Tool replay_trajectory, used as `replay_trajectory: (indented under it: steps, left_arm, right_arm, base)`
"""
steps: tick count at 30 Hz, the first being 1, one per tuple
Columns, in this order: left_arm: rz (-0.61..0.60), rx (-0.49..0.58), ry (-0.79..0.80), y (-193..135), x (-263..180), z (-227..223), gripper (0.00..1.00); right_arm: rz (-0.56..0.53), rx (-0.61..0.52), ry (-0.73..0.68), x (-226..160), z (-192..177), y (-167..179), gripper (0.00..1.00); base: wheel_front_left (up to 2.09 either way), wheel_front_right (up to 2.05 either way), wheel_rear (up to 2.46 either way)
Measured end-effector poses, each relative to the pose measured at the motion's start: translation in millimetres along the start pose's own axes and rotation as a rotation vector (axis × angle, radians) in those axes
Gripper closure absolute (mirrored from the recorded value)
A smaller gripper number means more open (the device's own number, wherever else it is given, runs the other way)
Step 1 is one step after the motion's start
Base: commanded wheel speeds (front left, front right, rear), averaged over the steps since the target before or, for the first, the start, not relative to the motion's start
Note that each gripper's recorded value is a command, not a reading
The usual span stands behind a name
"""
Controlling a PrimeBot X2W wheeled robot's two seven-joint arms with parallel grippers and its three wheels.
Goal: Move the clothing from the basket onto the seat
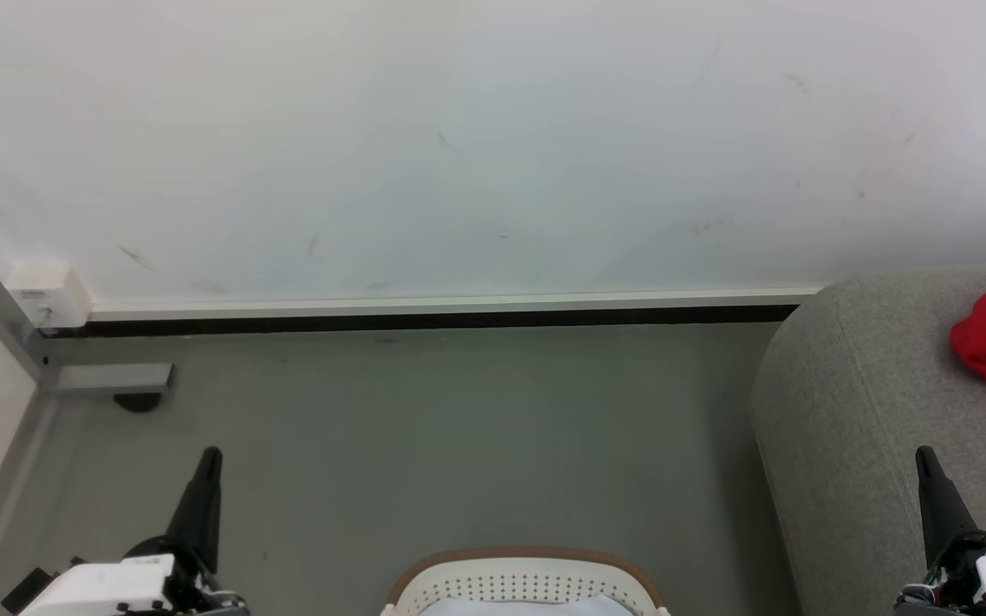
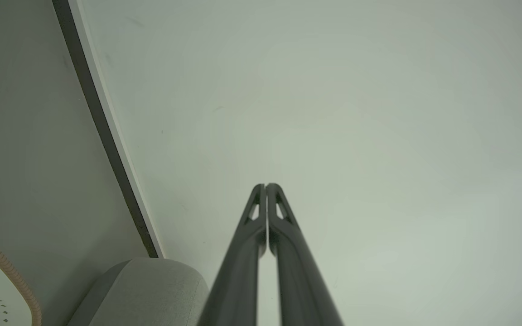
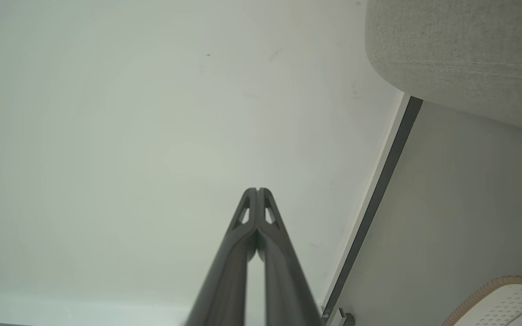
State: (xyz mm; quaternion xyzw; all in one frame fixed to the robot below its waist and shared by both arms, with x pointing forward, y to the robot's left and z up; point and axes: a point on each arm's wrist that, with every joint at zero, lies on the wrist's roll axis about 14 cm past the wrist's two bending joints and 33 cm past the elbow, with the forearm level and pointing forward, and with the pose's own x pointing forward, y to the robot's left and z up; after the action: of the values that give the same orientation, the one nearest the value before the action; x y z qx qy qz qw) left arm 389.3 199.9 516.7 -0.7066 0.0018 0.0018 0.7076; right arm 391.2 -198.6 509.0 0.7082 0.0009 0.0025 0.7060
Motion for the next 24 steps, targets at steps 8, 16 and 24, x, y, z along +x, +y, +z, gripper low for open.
replay_trajectory:
  steps: [8,16,24]
  left_arm:
    - [0.000,0.000,0.000,0.0,0.0,0.0,1.00]
    - [0.000,0.000,0.000,0.0,0.0,0.0,1.00]
    - [0.000,0.000,0.000,0.0,0.0,0.0,1.00]
  right_arm:
    - [0.000,0.000,-0.001,0.1,0.0,0.1,1.00]
    - [0.000,-0.002,0.000,0.1,-0.1,0.2,1.00]
    - [0.000,-0.002,0.000,0.2,0.1,0.2,1.00]
  base:
    - [0.00,0.00,0.00]
    - [0.00,0.00,0.00]
    - [0.00,0.00,0.00]
